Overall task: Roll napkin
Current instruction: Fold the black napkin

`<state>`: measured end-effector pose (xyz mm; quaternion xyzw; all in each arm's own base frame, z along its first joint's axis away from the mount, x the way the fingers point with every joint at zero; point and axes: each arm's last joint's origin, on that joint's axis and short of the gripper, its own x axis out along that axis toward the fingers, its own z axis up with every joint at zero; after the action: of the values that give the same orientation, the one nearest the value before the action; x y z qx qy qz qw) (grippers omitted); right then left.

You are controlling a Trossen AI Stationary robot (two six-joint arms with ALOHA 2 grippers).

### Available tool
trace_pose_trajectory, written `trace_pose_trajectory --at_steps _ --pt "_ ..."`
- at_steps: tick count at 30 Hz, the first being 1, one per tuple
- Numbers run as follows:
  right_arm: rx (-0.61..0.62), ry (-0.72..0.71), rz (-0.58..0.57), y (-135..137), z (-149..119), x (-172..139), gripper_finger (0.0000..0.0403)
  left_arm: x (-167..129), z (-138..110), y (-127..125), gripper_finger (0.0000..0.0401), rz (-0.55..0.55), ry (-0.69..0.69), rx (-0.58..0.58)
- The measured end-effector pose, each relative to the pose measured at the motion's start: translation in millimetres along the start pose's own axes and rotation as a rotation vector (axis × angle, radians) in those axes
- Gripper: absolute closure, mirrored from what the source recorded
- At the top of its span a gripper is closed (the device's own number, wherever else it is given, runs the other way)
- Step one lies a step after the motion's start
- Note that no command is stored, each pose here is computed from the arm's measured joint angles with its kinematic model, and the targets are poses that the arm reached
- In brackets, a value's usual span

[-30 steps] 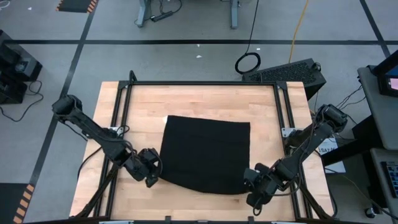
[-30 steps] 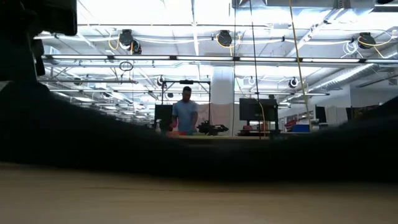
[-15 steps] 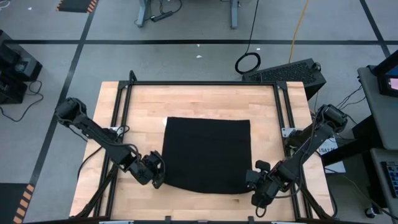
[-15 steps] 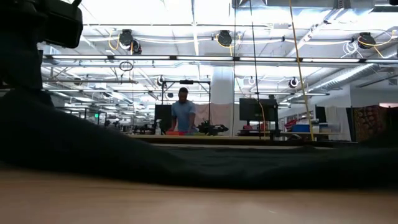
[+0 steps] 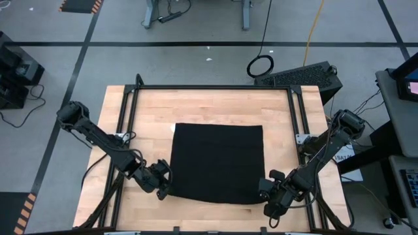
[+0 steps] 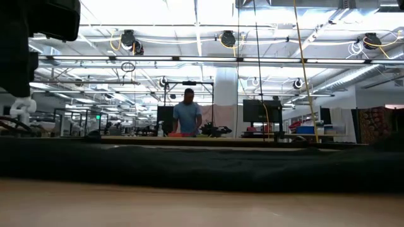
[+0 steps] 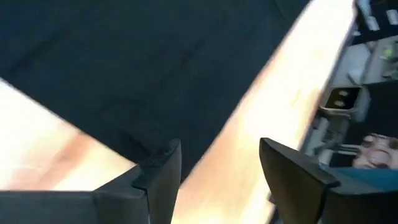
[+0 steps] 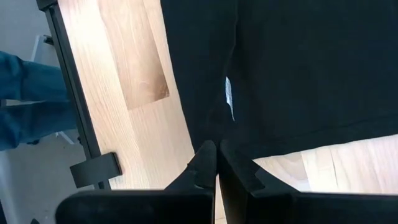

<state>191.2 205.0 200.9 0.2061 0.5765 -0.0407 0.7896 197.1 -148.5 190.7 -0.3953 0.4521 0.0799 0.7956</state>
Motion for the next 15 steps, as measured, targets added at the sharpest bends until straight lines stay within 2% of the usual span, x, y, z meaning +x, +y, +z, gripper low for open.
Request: trace_pose_trajectory --at_steps 4,7,12,15 --pt "0.0 0.0 0.001 0 0 0 0.0403 3 2 3 0.0196 0.024 0.001 0.055" --pt "0.0 0.0 0.0 0 0 0 0.0403 8 -2 13 0.0215 0.067 0.037 0.039" --pt "0.016 -0.003 0.007 1 0 0 0.0403 14 -9 33 0.0231 0.145 0.067 -0.219" --pt "0.024 -0.004 0.008 1 0 0 0.0403 17 -10 31 0.0232 0.09 0.08 -0.321"
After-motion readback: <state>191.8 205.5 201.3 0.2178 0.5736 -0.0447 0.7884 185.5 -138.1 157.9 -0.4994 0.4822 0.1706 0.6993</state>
